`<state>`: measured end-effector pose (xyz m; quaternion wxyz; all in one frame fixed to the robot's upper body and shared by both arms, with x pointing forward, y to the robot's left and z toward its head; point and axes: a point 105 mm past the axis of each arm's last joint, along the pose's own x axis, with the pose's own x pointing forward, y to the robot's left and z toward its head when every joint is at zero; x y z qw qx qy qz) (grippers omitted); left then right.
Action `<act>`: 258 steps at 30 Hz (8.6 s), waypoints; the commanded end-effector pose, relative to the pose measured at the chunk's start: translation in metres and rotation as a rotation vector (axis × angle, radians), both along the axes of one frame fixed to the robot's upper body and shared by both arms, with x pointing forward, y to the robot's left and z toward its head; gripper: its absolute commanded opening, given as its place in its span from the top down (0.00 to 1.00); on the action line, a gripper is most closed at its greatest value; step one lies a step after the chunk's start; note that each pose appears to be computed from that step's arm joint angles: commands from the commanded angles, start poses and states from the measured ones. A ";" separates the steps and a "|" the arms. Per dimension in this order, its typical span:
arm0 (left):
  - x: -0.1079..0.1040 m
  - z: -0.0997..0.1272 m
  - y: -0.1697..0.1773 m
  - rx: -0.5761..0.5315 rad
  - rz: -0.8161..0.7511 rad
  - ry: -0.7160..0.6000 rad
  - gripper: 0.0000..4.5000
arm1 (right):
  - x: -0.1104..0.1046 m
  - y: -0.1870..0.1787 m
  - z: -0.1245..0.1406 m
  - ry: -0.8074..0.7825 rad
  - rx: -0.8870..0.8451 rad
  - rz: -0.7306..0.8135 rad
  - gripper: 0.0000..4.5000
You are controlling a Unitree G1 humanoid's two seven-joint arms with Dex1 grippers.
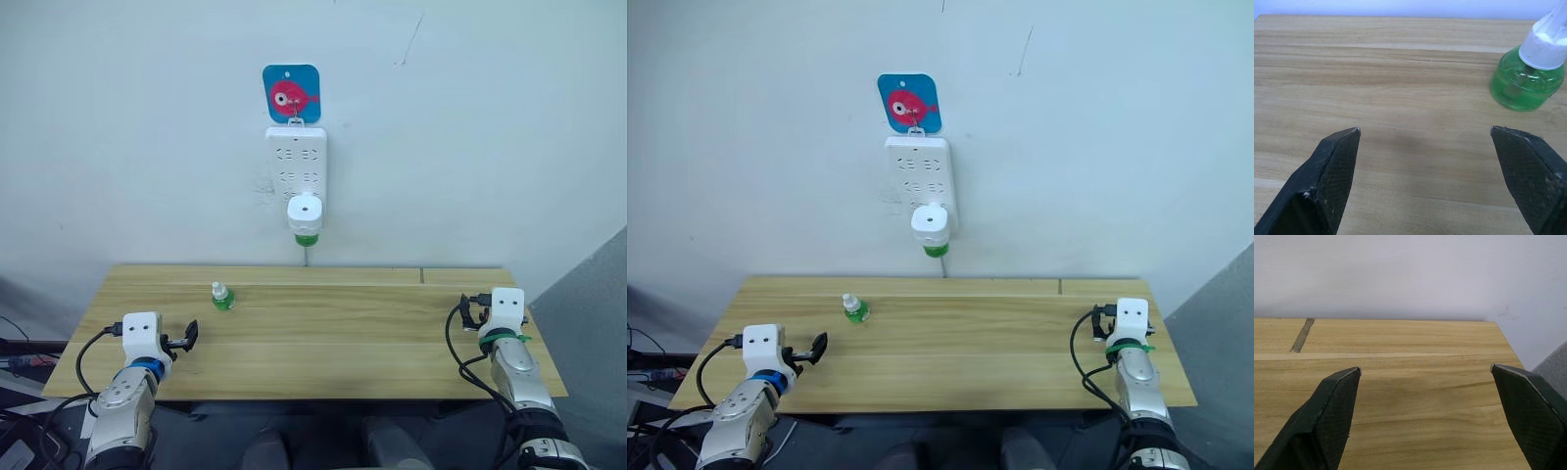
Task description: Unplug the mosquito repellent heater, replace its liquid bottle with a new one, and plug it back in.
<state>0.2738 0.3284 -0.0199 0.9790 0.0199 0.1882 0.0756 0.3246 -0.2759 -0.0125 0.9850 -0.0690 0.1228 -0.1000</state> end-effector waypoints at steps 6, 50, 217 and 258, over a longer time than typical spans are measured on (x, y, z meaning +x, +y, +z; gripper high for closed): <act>0.011 0.018 0.003 0.029 -0.003 -0.057 0.00 | 0.002 -0.008 0.011 -0.042 -0.006 -0.029 0.01; 0.108 0.273 -0.148 -0.026 -1.082 -0.406 0.25 | -0.041 0.227 0.251 -0.389 0.248 1.136 0.00; 0.020 0.198 -0.304 0.051 -1.655 -0.605 0.50 | -0.041 0.148 0.230 0.577 1.109 1.209 0.00; 0.012 0.214 -0.247 -0.547 -1.501 -0.119 0.00 | -0.046 0.132 0.228 0.575 1.087 1.231 0.33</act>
